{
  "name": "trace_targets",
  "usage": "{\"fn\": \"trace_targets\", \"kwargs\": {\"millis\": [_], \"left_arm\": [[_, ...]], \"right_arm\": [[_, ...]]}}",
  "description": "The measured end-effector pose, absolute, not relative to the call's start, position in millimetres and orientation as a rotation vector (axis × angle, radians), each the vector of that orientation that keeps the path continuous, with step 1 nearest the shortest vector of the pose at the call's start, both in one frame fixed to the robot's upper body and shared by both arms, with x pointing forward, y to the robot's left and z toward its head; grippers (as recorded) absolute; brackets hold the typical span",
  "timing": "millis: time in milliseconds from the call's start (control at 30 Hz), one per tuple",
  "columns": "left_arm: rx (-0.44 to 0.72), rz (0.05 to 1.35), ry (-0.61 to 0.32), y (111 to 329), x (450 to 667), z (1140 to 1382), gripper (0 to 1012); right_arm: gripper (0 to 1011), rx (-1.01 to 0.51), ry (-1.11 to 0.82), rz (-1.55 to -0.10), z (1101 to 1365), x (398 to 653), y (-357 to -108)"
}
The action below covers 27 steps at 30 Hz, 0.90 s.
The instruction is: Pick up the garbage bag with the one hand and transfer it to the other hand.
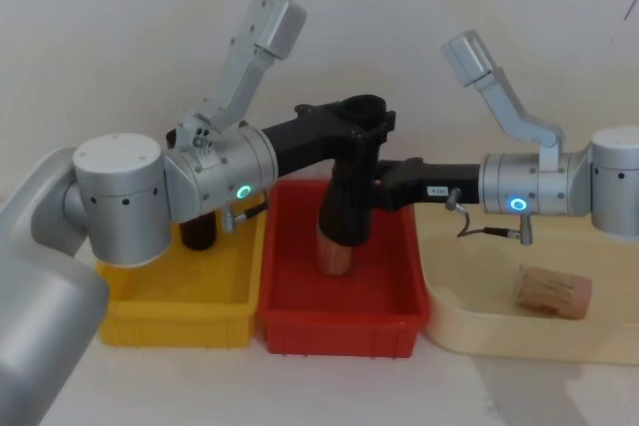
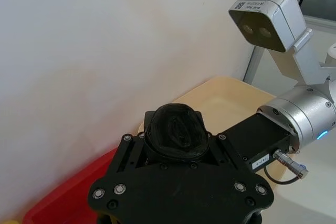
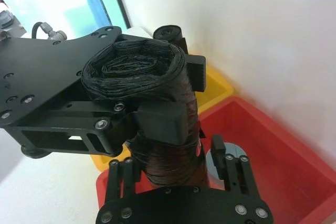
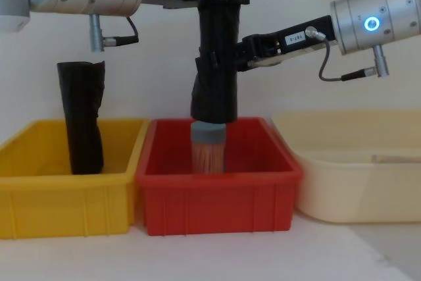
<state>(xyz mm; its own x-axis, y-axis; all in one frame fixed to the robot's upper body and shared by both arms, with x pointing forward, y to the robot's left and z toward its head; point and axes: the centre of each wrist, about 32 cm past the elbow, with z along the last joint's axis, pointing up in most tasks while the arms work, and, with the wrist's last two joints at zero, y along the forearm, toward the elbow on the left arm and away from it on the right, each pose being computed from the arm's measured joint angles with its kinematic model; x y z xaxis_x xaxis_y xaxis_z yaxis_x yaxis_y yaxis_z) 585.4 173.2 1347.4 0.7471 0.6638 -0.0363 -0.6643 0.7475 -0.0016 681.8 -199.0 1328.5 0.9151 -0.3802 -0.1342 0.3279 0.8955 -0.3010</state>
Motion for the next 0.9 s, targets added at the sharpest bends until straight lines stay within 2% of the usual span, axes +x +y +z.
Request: {"fn": "trace_targets", "kwargs": {"millis": [200, 433, 533, 633, 733, 900], "left_arm": [[-0.015, 0.726, 0.034, 173.2, 585.4, 1347.4, 379], [-0.015, 0.726, 0.034, 173.2, 585.4, 1347.4, 379], [-0.015, 0.726, 0.034, 173.1, 585.4, 1347.4, 419], [-0.015, 0.726, 0.034, 173.1, 585.4, 1347.4, 547], [-0.015, 0.726, 0.034, 173.1, 585.4, 1347.4, 601], [-0.015, 0.726, 0.034, 173.1, 585.4, 1347.4, 779]], "right_arm": [[623, -0.278, 0.191, -0.369, 1328.3, 682.9, -198.4], [594, -0.278, 0.189, -0.369, 1328.5, 683.0, -198.4], [594, -0.277, 0.186, -0.374, 1328.3, 682.4, -198.7], [593, -0.273, 0.185, -0.384, 1328.0, 681.4, -199.7], [592, -0.268, 0.183, -0.400, 1327.8, 680.2, -201.6], [592, -0.267, 0.181, -0.435, 1328.1, 677.9, -207.0]]}}
